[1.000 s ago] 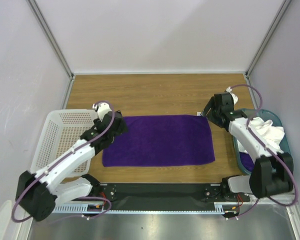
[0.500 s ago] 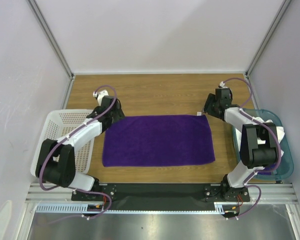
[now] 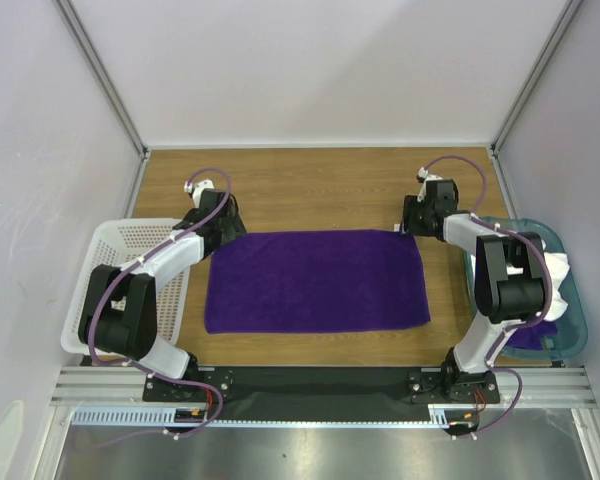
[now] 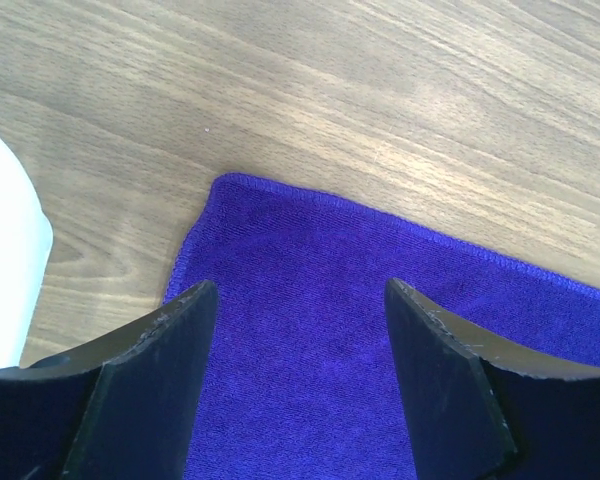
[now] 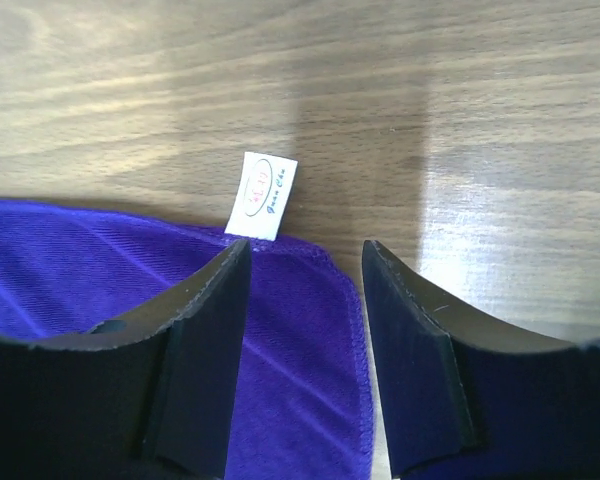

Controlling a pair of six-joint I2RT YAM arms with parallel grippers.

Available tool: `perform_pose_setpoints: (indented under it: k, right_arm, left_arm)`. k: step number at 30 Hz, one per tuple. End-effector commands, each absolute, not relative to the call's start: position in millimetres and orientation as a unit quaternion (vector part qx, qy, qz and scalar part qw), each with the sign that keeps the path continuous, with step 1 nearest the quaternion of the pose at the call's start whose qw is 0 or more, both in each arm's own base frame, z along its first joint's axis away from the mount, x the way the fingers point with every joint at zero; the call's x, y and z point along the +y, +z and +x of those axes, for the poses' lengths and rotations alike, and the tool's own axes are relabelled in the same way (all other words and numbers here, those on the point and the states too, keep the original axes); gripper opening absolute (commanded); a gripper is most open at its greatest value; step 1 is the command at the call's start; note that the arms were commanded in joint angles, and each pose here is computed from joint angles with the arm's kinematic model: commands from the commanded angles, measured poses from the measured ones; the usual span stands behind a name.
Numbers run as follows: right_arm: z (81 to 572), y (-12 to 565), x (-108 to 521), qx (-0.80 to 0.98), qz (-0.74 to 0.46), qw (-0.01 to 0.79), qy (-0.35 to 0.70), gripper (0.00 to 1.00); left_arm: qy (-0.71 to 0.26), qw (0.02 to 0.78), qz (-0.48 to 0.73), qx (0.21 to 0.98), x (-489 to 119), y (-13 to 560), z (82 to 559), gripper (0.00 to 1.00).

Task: Fold and stack the towels
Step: Flatten out the crumpled towel

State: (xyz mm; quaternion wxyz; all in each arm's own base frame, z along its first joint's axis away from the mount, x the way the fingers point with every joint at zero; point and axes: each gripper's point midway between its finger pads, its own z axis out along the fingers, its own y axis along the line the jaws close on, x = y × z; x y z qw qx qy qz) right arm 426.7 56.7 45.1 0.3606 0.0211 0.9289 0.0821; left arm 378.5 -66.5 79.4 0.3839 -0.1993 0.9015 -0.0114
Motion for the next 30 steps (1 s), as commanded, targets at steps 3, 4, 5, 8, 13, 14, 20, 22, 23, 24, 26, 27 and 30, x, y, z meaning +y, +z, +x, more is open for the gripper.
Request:
perform_pose_setpoints:
  k: [3, 4, 5, 8, 13, 14, 20, 22, 23, 24, 26, 27, 30]
  right_arm:
    - [437.1, 46.6, 60.0, 0.921, -0.018, 0.38, 0.086, 0.53]
    - [438.4, 46.3, 59.9, 0.921, -0.017, 0.38, 0.085, 0.53]
    - [439.3, 45.8, 60.0, 0.921, -0.019, 0.38, 0.086, 0.5]
    - [438.8, 40.5, 61.9, 0.924, -0.018, 0.371, 0.09, 0.43]
    - [435.5, 38.1, 59.7, 0.928, -0.015, 0.363, 0.086, 0.38]
    - [436.0, 38.8, 59.9, 0.927, -0.014, 0.365, 0.085, 0.38]
    - [440.3, 44.0, 59.1, 0.923, -0.003, 0.374, 0.086, 0.15]
    - [443.2, 47.2, 53.6, 0.922, 0.01, 0.38, 0.077, 0.09]
    - [443.2, 47.6, 51.7, 0.922, 0.015, 0.38, 0.072, 0.03]
    - [444.7, 50.1, 47.2, 0.922, 0.023, 0.382, 0.064, 0.01]
    - [448.7, 55.1, 39.2, 0.918, 0.041, 0.389, 0.057, 0.0]
    - [449.9, 55.9, 35.9, 0.918, 0.046, 0.391, 0.051, 0.0]
    - [452.1, 54.2, 26.3, 0.917, 0.065, 0.391, 0.044, 0.0]
  left_arm:
    - [-0.009, 0.409, -0.206, 0.889, -57.2, 95.6, 394.3, 0.75]
    - [-0.009, 0.41, -0.21, 0.888, -55.2, 95.8, 395.0, 0.75]
    - [-0.011, 0.41, -0.21, 0.888, -55.2, 95.6, 395.6, 0.75]
    - [-0.01, 0.411, -0.211, 0.887, -53.3, 96.1, 395.6, 0.75]
    - [-0.009, 0.411, -0.214, 0.886, -50.6, 95.3, 396.5, 0.75]
    - [-0.009, 0.411, -0.214, 0.886, -50.6, 95.3, 396.5, 0.75]
    - [-0.009, 0.412, -0.216, 0.885, -48.8, 93.2, 399.3, 0.75]
    - [-0.008, 0.413, -0.215, 0.885, -48.8, 92.1, 401.0, 0.74]
    - [-0.006, 0.413, -0.214, 0.885, -48.4, 91.1, 402.2, 0.73]
    - [-0.005, 0.413, -0.214, 0.885, -48.2, 90.8, 402.8, 0.73]
    - [-0.004, 0.414, -0.213, 0.885, -48.3, 90.1, 404.9, 0.73]
    - [-0.006, 0.415, -0.212, 0.885, -48.8, 90.8, 406.2, 0.72]
    - [-0.008, 0.416, -0.209, 0.885, -50.6, 87.5, 410.4, 0.69]
